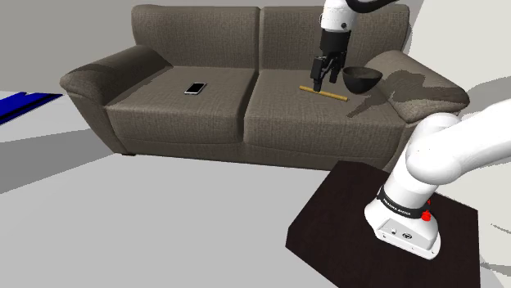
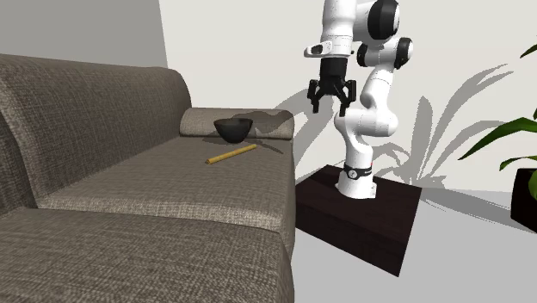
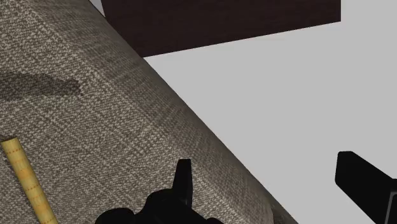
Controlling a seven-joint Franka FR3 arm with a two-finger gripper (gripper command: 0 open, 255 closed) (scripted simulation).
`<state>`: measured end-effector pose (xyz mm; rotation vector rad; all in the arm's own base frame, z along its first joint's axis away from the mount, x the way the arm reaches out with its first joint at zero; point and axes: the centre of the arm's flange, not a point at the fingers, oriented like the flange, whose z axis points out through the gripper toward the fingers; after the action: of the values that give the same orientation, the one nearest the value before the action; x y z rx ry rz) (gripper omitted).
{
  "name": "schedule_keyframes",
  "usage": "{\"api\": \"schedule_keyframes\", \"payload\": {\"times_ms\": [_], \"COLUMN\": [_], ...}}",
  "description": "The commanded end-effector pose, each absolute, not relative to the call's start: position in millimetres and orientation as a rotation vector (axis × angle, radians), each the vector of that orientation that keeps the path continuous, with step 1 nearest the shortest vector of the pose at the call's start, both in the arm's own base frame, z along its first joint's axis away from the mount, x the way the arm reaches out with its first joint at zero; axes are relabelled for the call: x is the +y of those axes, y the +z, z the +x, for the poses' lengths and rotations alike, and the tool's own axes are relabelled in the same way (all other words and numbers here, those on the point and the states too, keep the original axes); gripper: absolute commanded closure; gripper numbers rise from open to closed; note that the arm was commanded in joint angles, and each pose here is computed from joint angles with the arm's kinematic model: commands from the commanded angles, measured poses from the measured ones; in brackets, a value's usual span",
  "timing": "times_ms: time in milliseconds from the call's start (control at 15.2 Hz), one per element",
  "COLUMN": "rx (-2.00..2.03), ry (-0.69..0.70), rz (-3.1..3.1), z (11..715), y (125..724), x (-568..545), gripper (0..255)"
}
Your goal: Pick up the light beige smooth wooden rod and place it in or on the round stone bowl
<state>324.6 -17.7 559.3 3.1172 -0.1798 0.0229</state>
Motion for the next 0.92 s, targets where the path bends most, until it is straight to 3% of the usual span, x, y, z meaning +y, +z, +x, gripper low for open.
{"api": "schedule_keyframes", "payload": {"times_ms": [0,858], "rx": [-0.180,-0.056], "ry": [0.023,0.099], "rz": [3.117,3.074], "z": [325,368], "y": [559,494], "x": [-18,-161], "gripper": [0,0]}}
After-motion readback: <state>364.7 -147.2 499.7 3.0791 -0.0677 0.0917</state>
